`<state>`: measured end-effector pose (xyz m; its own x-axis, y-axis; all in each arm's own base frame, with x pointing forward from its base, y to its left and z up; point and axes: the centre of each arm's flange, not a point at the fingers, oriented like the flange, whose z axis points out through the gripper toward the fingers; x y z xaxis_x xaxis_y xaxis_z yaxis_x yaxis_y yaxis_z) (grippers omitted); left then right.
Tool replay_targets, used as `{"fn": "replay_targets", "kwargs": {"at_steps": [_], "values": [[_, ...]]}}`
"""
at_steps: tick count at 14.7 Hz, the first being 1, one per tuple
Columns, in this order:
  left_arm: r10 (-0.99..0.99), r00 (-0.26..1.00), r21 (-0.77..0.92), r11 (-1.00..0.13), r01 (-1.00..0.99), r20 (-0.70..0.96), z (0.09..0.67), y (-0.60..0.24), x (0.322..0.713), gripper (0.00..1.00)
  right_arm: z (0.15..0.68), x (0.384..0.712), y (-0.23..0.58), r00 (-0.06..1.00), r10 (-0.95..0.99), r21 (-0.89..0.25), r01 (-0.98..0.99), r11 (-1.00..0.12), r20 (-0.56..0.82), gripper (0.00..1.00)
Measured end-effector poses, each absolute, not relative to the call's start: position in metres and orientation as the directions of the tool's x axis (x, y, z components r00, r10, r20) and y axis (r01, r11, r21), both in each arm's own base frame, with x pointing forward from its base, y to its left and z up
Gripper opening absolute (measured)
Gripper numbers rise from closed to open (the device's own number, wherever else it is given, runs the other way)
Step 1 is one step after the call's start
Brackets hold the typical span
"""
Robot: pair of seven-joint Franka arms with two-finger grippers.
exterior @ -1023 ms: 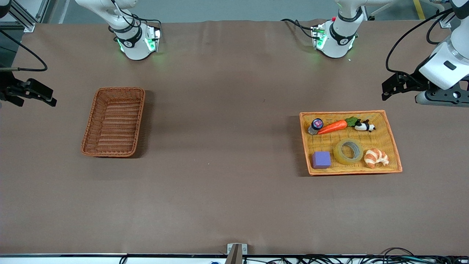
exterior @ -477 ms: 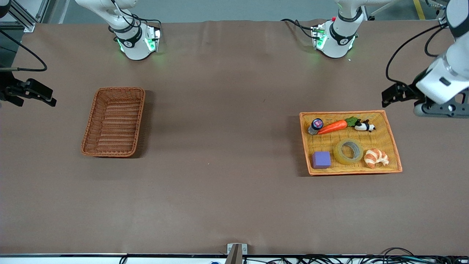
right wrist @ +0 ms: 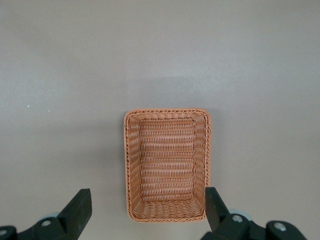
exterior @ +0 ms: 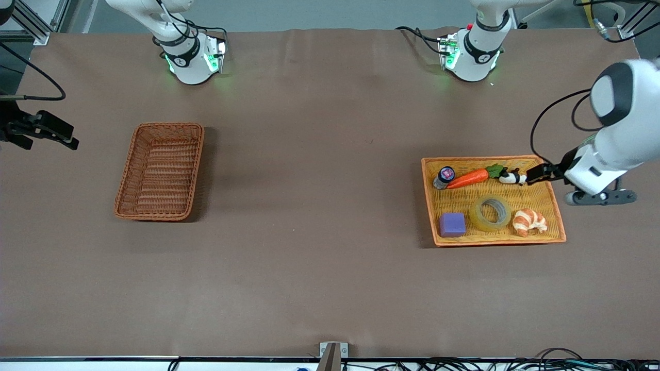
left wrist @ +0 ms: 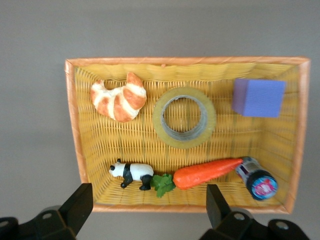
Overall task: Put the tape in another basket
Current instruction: 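Reach the left gripper down over the yellow tape roll in the tray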
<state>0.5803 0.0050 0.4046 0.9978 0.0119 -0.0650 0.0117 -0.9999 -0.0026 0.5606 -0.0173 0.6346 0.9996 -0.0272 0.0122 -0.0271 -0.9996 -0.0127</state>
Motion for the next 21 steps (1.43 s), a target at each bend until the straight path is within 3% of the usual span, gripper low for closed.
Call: {"fn": "replay_targets", "kwargs": {"at_steps": [6,17,19,21], "values": [[0.010,0.994,0.007,-1.000,0.011,-0.106,0.307,0.007,0.586,1.00,0.635,0.561,-0.017,1.000,-0.028,-0.013,-0.027,-1.000,0.013,1.00],[0.023,0.998,0.024,-0.999,0.025,-0.065,0.224,-0.004,0.599,0.93,0.635,0.561,-0.020,0.999,-0.031,-0.013,-0.031,-0.999,0.013,1.00],[0.025,0.997,0.026,-0.999,0.027,-0.079,0.212,-0.004,0.598,0.86,0.634,0.561,-0.020,0.999,-0.031,-0.013,-0.031,-0.999,0.012,1.00],[0.026,0.996,0.027,-0.999,0.029,-0.083,0.204,-0.004,0.597,0.72,0.634,0.561,-0.020,0.999,-0.031,-0.013,-0.031,-0.999,0.012,1.00]]}}
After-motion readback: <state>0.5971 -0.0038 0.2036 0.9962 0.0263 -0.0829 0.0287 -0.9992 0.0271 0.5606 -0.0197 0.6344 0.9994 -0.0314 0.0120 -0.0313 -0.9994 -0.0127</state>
